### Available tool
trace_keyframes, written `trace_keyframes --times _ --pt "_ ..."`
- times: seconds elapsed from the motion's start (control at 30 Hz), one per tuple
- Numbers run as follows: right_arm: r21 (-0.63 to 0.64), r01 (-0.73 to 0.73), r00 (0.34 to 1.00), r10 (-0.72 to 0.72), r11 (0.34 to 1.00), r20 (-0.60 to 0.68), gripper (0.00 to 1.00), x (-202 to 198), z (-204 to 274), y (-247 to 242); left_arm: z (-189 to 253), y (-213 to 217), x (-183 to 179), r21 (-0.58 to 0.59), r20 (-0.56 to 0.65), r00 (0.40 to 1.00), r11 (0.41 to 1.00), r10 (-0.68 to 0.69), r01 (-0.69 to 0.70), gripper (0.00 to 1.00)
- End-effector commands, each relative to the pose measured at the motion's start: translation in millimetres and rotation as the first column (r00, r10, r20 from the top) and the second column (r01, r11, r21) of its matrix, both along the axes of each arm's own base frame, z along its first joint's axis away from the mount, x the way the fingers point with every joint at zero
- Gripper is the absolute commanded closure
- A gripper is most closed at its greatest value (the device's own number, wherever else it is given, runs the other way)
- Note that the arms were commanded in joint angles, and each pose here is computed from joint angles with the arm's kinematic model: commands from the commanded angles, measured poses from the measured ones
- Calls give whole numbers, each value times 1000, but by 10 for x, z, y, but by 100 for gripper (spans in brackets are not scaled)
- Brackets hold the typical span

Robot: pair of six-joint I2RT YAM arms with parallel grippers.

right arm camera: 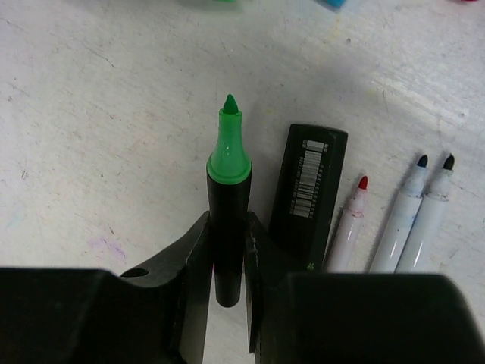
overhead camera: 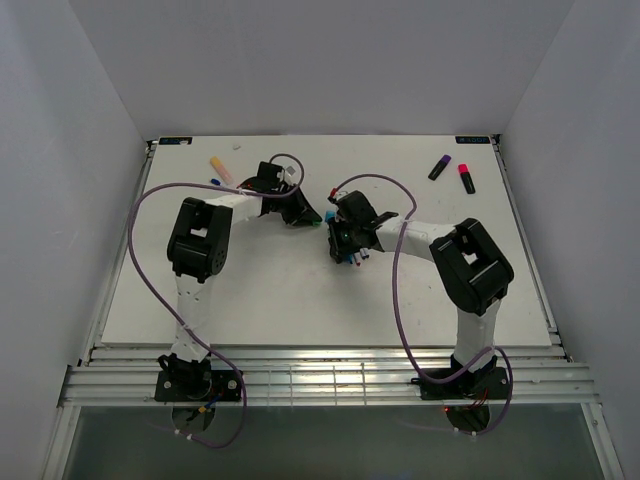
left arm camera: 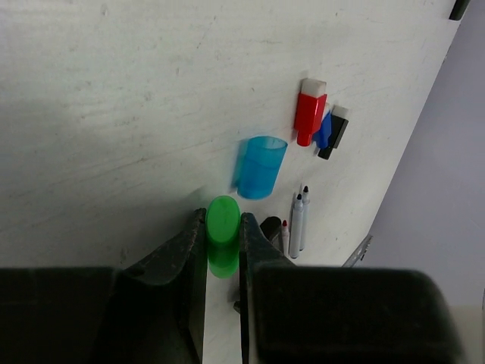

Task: Open the pen caps

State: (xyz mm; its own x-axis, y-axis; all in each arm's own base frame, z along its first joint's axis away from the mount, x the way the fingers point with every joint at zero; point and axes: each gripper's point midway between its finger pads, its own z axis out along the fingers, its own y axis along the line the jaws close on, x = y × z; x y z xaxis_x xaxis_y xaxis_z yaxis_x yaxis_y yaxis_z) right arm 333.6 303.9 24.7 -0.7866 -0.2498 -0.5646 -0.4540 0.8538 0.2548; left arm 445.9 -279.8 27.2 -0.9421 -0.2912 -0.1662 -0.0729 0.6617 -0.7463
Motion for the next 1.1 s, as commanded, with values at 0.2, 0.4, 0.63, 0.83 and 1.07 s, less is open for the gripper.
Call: trace_keyframes --times 0.2,0.4,0.63,0.83,1.07 --pt "32 -24 999 23 999 35 78 182 110 150 82 -93 219 -15 50 999 1000 -8 8 66" --pt "13 -14 999 14 1000 41 70 199 84 107 11 -75 222 3 31 1000 1000 0 0 54" --pt "2 -18 999 18 1000 38 64 179 54 80 -55 -42 176 19 19 1000 1000 3 -4 48" --pt "12 -24 997 23 1000 72 58 226 188 98 82 -14 170 23 50 999 1000 5 -6 46" --pt "16 5 989 -8 1000 151 54 309 553 40 253 52 72 37 82 997 999 4 -7 44"
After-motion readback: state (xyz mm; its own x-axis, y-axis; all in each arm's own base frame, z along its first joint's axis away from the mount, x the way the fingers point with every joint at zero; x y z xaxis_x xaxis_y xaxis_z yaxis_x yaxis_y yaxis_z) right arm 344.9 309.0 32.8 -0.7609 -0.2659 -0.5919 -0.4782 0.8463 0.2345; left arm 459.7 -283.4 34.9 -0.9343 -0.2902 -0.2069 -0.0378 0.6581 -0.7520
